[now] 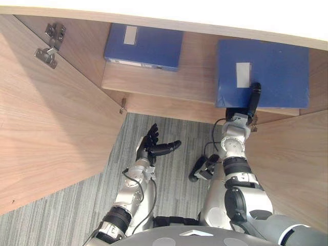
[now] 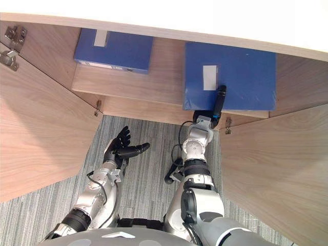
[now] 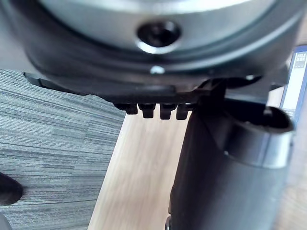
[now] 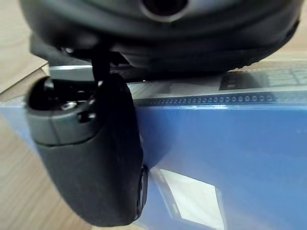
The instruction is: Walk over to the cabinet, pick up the folder, carry it to the office cabinet, place the folder inside the office cabinet, then close the office cabinet door
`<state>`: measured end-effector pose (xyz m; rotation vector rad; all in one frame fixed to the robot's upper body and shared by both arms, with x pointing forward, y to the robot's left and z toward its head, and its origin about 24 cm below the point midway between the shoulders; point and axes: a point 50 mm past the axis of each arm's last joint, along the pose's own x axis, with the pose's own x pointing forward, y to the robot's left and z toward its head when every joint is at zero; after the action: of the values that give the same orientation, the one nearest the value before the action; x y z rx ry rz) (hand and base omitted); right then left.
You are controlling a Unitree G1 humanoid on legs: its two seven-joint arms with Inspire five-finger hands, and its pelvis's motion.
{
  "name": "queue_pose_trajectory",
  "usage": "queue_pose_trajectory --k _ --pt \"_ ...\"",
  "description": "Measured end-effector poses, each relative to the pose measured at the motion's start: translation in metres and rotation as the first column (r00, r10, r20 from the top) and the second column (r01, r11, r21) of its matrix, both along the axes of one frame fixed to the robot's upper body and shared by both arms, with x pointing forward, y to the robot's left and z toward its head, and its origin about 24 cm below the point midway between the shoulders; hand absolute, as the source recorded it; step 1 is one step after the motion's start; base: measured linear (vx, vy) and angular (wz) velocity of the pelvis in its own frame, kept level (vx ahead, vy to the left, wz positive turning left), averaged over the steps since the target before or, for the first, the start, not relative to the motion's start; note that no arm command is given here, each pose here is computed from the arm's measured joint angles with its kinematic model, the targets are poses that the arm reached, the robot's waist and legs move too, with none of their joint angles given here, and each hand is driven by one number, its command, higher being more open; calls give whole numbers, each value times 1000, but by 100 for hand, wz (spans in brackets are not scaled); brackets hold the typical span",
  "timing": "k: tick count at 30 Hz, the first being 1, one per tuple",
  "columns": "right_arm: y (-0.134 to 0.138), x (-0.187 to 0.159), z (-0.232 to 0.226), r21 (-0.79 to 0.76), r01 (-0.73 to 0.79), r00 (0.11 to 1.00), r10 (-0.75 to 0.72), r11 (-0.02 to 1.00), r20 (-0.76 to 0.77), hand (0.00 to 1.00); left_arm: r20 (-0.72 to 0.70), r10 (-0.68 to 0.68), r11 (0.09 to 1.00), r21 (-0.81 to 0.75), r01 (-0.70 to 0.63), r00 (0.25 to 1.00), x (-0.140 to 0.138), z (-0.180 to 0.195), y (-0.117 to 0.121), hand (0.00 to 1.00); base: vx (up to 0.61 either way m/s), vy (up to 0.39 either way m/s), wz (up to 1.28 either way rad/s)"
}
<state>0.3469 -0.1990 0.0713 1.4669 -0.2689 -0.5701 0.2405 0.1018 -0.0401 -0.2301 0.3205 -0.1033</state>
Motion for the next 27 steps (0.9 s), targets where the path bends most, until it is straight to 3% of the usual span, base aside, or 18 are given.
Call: queue_pose_trajectory --k 9,19,27 --pt "-31 10 25 116 151 988 -155 982 28 0 1 -61 998 5 61 998 -1 0 -12 100 -8 5 5" --pt "-40 35 84 158 145 976 -168 977 140 0 20 -154 988 24 153 988 0 3 -23 100 -11 25 5" --pt "-49 43 89 153 124 988 -137 980 71 0 27 -153 988 21 153 988 3 5 -23 100 -3 9 0"
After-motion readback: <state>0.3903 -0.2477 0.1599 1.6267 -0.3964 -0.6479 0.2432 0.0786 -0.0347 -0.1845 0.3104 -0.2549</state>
